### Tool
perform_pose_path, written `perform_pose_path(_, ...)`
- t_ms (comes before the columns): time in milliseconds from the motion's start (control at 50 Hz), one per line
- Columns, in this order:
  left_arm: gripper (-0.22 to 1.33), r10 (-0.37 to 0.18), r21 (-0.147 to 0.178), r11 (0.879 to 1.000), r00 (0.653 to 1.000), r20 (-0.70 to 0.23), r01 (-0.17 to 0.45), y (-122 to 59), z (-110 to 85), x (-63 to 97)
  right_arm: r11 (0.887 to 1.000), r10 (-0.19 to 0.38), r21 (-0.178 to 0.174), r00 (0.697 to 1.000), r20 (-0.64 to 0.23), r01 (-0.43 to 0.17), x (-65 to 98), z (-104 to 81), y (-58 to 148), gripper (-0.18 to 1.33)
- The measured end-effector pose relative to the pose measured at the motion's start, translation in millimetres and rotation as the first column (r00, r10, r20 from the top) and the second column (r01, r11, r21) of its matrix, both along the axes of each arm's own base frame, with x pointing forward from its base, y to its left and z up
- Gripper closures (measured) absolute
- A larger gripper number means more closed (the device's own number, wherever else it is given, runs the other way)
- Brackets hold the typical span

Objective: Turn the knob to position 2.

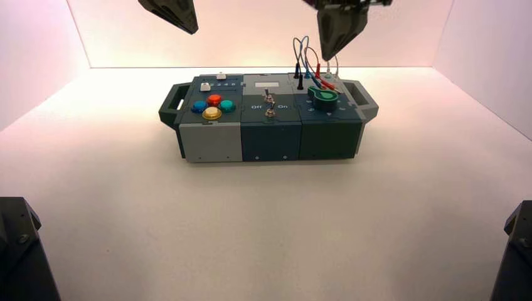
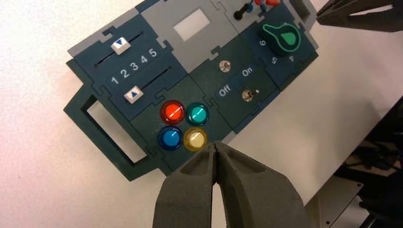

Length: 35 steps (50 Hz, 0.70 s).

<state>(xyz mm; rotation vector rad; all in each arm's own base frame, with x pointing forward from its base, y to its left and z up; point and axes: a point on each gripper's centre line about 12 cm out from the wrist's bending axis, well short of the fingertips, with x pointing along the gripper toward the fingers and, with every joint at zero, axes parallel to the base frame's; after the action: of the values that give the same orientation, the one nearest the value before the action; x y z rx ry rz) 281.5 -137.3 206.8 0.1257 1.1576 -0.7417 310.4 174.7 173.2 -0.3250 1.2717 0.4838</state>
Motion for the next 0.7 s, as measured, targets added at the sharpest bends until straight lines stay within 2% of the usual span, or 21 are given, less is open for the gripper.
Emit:
perform_pose_path(120,1.28,0.002,0.005,1.000,1.000,0.001,-0.002,0.5,0.2,0.4,1.000,-0.006,-0.005,1.000,-0.015,0.006,2.2,-11.5,3.1,1.28)
perform_pose_path(420,1.28,-0.005,0.009,1.000,1.000,-0.006,0.005,0.7,-0.2,-0.7,1.000,0.000,-0.007,1.000,-0.018,0.000,10.9,-28.1,11.6,1.28)
perform_pose_path(700,1.28,-0.006,0.011,1.000,1.000,-0.010,0.006,0.9,-1.2,-1.1,1.000,0.000,-0.024,0.999,-0.047,-0.001,16.0,-44.0,14.4,1.28)
